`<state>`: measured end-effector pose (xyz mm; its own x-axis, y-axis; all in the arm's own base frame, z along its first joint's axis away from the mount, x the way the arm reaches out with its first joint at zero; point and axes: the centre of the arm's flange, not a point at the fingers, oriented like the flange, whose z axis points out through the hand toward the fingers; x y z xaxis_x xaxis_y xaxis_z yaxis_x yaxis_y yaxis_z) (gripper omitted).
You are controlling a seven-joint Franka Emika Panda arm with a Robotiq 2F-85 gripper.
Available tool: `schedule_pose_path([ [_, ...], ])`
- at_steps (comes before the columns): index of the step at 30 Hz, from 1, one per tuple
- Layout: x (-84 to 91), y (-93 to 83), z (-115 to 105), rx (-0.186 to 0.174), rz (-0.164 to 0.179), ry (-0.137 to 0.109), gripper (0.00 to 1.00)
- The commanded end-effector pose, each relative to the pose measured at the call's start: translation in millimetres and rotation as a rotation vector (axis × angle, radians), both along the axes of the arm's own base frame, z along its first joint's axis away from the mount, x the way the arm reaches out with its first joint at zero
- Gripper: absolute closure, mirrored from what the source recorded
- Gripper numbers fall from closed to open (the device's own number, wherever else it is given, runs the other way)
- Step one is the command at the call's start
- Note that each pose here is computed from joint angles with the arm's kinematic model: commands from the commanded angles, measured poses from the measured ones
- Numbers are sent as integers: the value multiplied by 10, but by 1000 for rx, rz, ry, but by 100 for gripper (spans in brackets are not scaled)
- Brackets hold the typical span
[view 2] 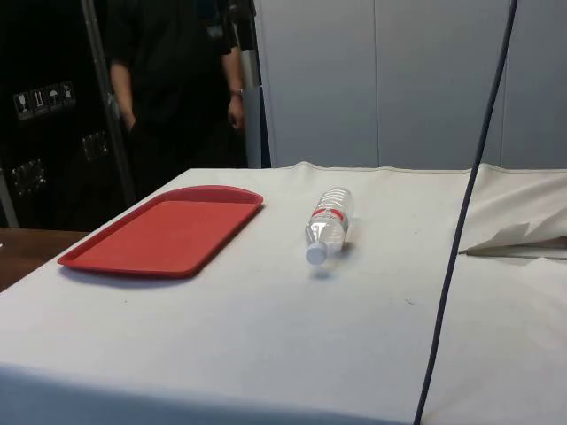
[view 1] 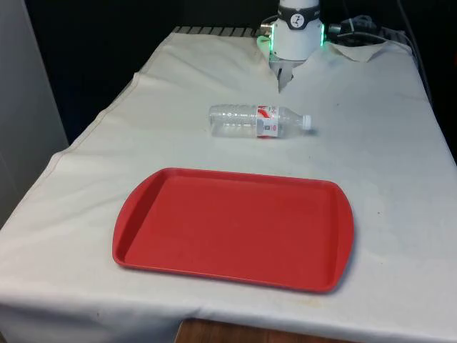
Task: Place the bottle upright on the tray.
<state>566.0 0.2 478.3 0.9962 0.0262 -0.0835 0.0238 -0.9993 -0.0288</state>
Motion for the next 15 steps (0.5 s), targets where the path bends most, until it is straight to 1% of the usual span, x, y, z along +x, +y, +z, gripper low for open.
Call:
schedule_pose_path([
  [1,-12,-1,4,0,0,0,0],
  [2,-72,5,19,1,-2,-9,0],
  [6,-167,4,30,3,-2,-10,0],
  [7,-220,6,26,4,-1,-10,0],
  [10,-296,7,28,5,0,-15,0],
  [11,-278,3,12,10,2,0,0],
  [12,-324,11,30,5,0,-16,0],
  [15,-419,25,37,4,2,-26,0],
])
